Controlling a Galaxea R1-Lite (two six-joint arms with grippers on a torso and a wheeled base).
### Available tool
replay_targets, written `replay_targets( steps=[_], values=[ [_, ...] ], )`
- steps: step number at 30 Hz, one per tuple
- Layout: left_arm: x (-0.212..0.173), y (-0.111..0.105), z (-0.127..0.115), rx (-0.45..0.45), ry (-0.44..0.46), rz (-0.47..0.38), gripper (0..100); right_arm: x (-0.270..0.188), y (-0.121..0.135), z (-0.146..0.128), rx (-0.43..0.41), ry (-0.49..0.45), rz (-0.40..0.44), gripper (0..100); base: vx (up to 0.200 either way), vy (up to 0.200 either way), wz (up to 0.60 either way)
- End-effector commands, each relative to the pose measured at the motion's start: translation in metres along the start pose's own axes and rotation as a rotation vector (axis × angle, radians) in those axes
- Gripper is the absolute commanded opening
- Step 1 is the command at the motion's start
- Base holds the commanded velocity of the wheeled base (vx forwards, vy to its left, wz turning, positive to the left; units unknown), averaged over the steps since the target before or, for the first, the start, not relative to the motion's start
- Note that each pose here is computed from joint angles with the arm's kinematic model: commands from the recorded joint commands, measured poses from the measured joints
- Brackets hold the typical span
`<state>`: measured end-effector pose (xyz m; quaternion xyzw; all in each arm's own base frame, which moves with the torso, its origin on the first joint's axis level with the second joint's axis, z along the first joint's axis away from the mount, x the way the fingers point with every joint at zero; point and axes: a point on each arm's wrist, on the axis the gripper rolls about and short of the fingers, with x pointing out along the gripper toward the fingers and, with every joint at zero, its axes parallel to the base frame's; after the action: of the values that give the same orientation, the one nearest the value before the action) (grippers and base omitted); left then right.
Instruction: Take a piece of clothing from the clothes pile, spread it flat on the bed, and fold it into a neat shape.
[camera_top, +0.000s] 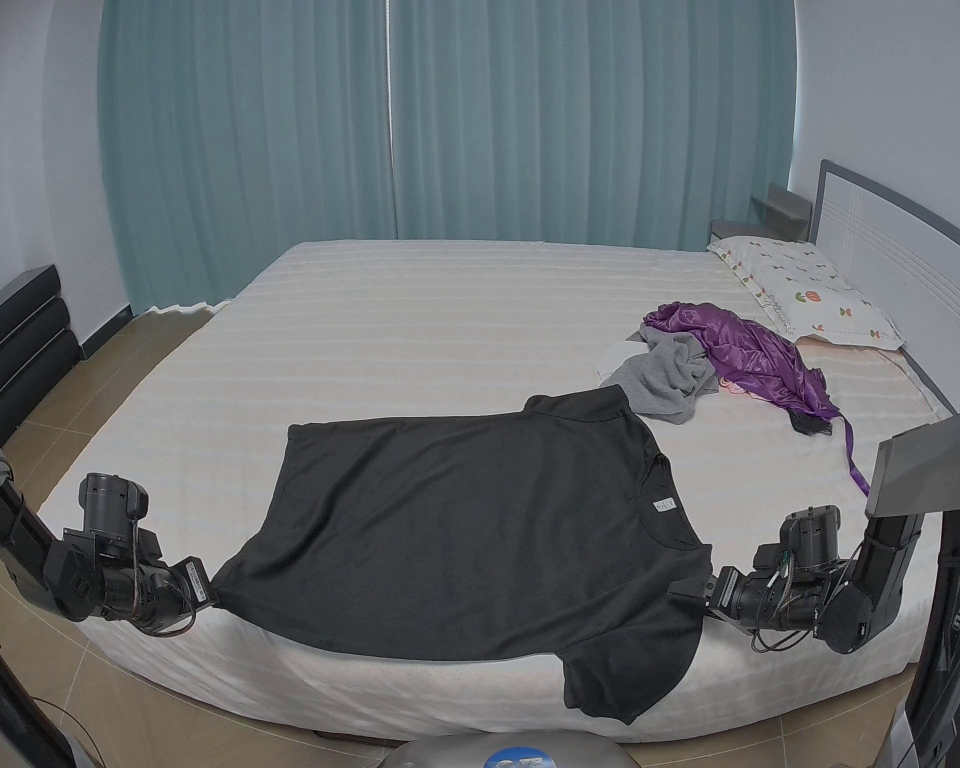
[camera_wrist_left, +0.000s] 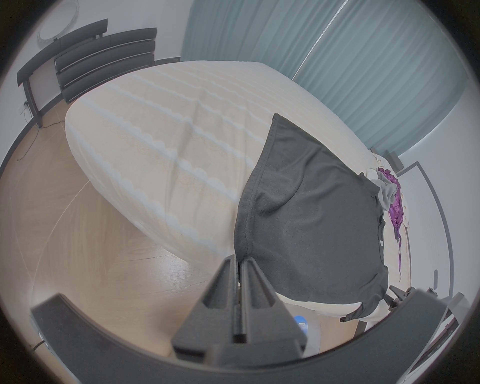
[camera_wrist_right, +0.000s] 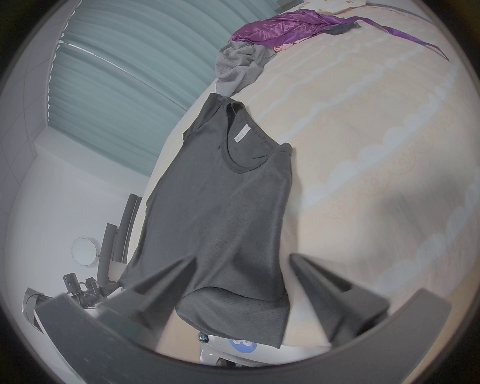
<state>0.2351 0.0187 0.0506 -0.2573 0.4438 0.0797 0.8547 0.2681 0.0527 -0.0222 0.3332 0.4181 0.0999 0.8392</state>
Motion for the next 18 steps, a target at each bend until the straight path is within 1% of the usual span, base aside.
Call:
replay_targets(
  steps=[1,4,12,14,18],
  values=[
    [0.003,0.001,-0.001,-0.003,0.014,0.007,0,0.002,-0.008,-0.002,0.002,0.014,-0.023,0,0.000,0.000,0.00],
    [0.005,0.002,-0.003,-0.005,0.025,0.013,0,-0.010,-0.014,-0.004,-0.045,0.000,-0.061,0,0.000,0.000,0.00],
    [0.009,0.004,-0.005,-0.006,0.041,0.020,0,-0.028,-0.018,-0.007,-0.038,-0.015,-0.085,0,0.000,0.000,0.00],
    [0.010,0.005,-0.007,-0.006,0.051,0.025,0,-0.037,-0.018,-0.012,-0.042,-0.004,-0.092,0,0.000,0.000,0.00],
    [0.010,0.005,-0.008,-0.007,0.052,0.026,0,-0.041,-0.019,-0.017,-0.053,0.010,-0.100,0,0.000,0.000,0.00]
  ],
)
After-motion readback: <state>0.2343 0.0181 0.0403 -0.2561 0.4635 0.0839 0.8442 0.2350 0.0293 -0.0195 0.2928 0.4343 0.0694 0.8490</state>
